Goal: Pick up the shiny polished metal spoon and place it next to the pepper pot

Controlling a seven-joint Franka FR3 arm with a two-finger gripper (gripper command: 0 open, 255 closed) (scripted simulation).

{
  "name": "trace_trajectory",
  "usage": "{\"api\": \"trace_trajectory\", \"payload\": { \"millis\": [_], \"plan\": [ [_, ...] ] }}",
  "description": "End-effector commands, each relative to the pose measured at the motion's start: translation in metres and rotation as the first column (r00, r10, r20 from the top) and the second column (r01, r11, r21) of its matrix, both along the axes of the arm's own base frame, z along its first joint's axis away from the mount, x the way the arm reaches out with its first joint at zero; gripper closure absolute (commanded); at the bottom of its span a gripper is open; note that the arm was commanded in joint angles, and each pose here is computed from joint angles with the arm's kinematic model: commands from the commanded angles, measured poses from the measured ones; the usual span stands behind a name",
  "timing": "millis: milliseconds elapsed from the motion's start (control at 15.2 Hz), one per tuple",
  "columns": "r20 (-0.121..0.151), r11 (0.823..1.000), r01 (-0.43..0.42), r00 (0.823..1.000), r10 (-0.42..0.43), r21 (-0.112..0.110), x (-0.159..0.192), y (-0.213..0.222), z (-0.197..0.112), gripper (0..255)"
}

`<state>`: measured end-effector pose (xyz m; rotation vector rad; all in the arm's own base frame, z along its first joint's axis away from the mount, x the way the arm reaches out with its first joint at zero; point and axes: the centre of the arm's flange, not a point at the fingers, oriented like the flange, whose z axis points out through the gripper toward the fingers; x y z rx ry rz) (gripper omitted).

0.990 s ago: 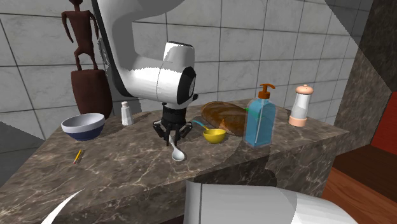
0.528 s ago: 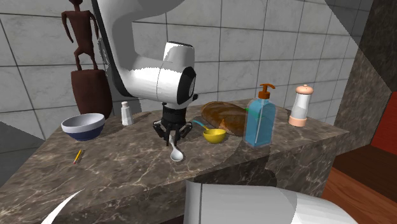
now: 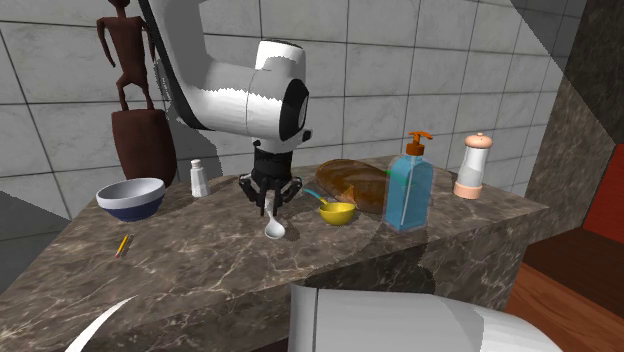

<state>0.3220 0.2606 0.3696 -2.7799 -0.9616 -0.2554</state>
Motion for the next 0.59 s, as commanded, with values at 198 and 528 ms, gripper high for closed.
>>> {"api": "trace_trajectory", "payload": {
  "millis": [198,528],
  "plan": [
    [0.000,1.000,0.000,1.000,0.000,0.000,0.001,0.001,0.027,255],
    [0.000,1.000,0.000,1.000,0.000,0.000,0.001,0.001,0.053,255]
  ]
}}
